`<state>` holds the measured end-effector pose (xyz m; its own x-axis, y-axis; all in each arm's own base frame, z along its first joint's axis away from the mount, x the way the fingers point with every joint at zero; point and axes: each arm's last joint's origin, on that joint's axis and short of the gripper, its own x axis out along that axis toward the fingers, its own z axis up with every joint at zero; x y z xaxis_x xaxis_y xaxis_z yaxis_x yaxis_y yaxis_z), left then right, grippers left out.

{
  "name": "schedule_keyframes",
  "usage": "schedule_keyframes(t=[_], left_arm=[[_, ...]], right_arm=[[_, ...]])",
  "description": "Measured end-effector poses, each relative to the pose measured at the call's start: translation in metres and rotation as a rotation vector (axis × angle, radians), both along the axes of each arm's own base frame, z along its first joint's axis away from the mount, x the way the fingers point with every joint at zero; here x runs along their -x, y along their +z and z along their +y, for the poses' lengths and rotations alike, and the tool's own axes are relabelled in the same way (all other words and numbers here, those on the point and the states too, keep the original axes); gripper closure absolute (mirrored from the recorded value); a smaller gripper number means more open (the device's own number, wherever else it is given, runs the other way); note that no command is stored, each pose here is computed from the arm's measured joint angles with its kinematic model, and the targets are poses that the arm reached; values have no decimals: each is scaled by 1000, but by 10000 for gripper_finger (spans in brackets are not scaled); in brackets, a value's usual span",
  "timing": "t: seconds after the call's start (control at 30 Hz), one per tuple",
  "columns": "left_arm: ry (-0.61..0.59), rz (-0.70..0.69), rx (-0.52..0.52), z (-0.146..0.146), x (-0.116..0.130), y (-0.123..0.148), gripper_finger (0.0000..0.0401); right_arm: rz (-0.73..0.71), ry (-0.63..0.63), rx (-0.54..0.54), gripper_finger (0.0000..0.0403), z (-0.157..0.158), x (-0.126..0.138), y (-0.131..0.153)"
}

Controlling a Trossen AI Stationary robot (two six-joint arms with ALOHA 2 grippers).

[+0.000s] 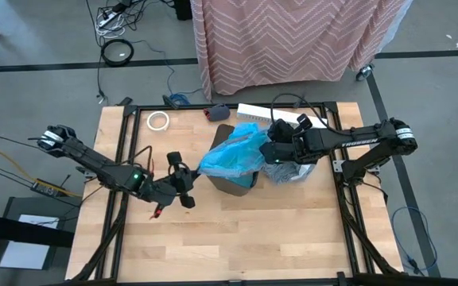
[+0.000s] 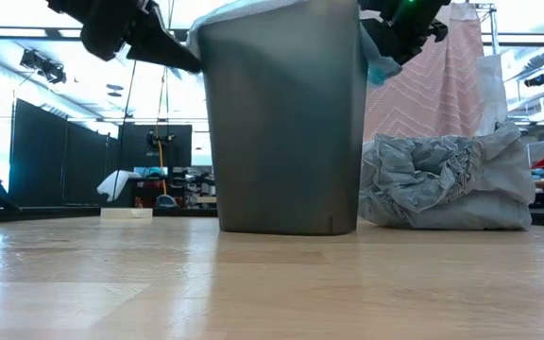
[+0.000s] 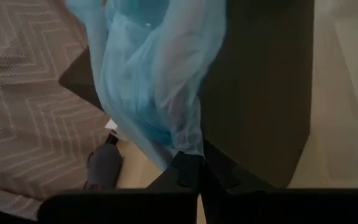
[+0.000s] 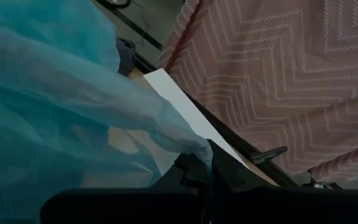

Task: Place trash/remove bag and relplace
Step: Insert the new blue trash bag into the black trash bin

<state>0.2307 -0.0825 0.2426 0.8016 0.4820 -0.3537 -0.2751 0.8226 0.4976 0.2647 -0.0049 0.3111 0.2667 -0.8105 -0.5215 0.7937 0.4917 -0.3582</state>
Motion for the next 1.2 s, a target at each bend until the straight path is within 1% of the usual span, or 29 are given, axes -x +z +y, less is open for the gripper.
schedule_keyframes(t=[0.13,0.23,0.33,0.4,0.5,0.67,0.87,0.97,1.03,1.2], left_arm=[[-12,-57,4,-4,-2,5,394],[-31,-128,-7,-14,-2,13,394],[-65,-182,24,-24,0,17,394],[-70,-166,24,-28,-1,12,394],[-40,-108,3,-30,-4,-2,394],[0,-63,-39,-35,-13,-21,394],[19,-60,-57,-36,-16,-26,394],[23,-63,-84,-36,-17,-25,394],[22,-69,-92,-37,-18,-24,394],[20,-72,-99,-37,-18,-23,394]], right_arm=[[0,-1,0,403,0,0,0],[-5,-5,-2,403,0,0,0],[-10,-7,-4,403,0,0,0],[-11,-8,-4,403,0,0,0],[-14,-8,-6,403,0,0,0],[-23,-10,-13,403,0,0,0],[-11,11,-59,401,1,-1,-1],[-18,12,-65,387,0,0,1],[-49,21,-82,371,1,0,9],[-103,49,-81,315,0,7,31]])
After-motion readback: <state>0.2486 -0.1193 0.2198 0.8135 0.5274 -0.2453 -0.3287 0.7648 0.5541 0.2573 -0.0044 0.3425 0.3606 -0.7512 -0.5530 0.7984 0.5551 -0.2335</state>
